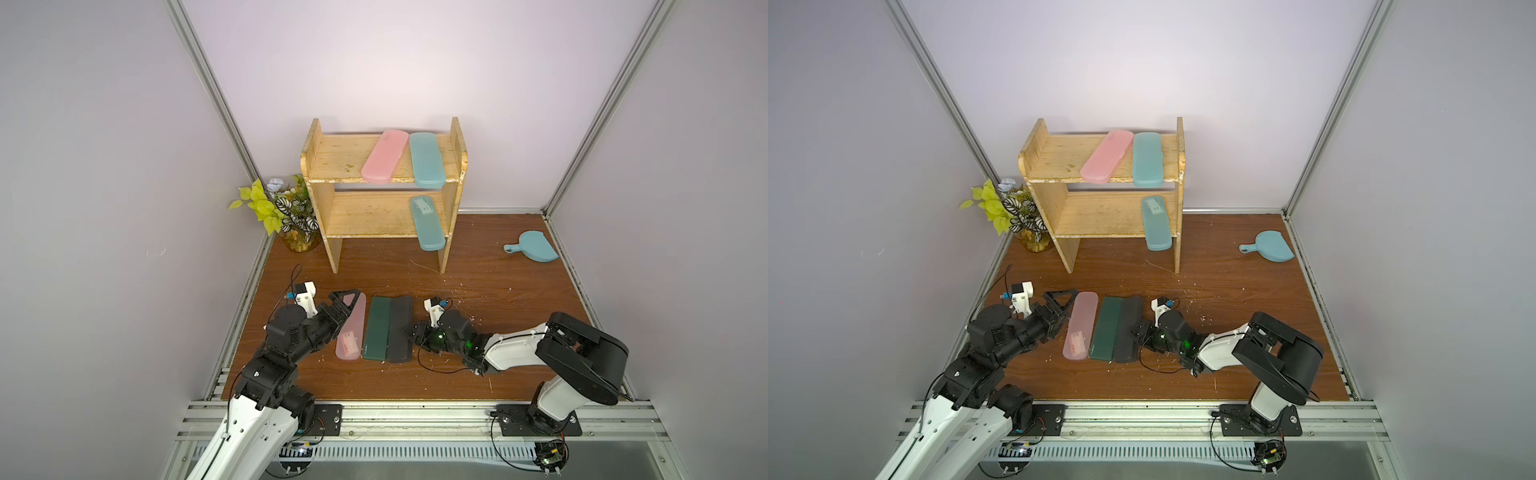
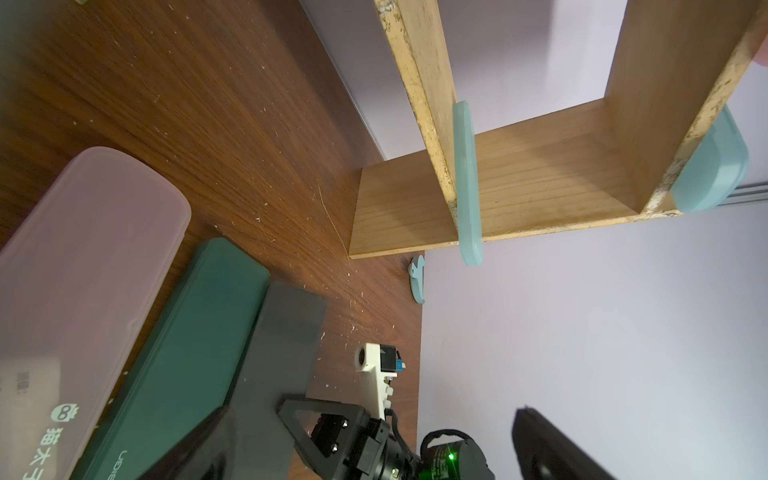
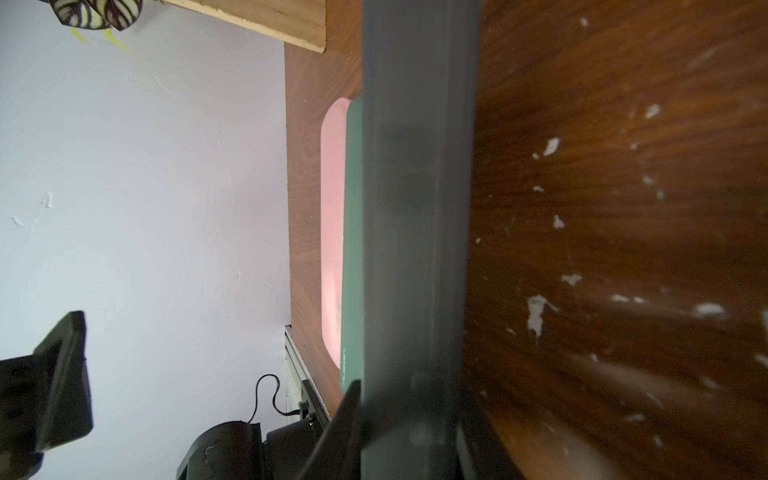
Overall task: Remove the pencil cases from the shelf
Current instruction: Place the pencil case at the center of the board.
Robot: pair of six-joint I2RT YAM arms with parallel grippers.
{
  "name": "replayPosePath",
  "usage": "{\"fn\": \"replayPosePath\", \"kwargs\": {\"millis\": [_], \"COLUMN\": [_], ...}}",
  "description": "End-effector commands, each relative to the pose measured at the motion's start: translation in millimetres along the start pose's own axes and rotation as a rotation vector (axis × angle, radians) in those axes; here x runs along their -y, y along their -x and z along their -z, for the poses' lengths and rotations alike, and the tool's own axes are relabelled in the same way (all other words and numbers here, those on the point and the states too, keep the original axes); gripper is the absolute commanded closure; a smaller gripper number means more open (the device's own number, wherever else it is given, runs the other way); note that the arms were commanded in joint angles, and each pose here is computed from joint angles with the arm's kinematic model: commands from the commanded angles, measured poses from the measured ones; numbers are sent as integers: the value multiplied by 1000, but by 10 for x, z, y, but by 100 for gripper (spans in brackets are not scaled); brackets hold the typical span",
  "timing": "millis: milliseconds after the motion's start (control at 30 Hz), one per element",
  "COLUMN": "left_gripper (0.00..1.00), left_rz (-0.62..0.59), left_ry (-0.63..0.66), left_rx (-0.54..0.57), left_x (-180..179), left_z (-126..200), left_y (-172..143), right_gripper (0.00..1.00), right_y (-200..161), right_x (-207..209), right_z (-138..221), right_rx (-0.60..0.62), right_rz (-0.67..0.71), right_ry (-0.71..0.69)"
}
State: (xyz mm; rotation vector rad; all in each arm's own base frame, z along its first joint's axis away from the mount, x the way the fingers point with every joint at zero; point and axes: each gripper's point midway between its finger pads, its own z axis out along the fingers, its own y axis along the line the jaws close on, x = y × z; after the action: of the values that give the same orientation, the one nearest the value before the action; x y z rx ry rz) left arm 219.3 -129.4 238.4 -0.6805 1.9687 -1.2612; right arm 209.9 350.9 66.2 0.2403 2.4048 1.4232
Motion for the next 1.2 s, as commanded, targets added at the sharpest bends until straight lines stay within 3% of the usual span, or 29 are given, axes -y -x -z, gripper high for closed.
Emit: {"fn": "replayPosePath", "kwargs": {"millis": [0,233,400,900,1000,1167], "left_gripper": [4,4,3,1,1,1], "left_rz": [0,0,-6,-31,-22,-21], "left_ry": [-3,-9,-23,-148,-170,-200], "left_rx": [22,26,25,-22,-53,-79], "left_x": [48,73,108,421,478,615], "left_z": [56,77,67,-106,-213,-431], "left_y": [42,49,53,52,36,66], "right_gripper": [79,76,54,21,1,1], "right_y": [42,21,39,205,273,475], "right_x": [-343,-314,-269,-144,-108,-163], "right_z": [-57,-136,-120,271,458,836], "right_rx": [1,-15,-4,67,96,150], "right_rz": [3,-9,-12,92,114,191], "right_ry": [113,110,76,-150,-196,-229]}}
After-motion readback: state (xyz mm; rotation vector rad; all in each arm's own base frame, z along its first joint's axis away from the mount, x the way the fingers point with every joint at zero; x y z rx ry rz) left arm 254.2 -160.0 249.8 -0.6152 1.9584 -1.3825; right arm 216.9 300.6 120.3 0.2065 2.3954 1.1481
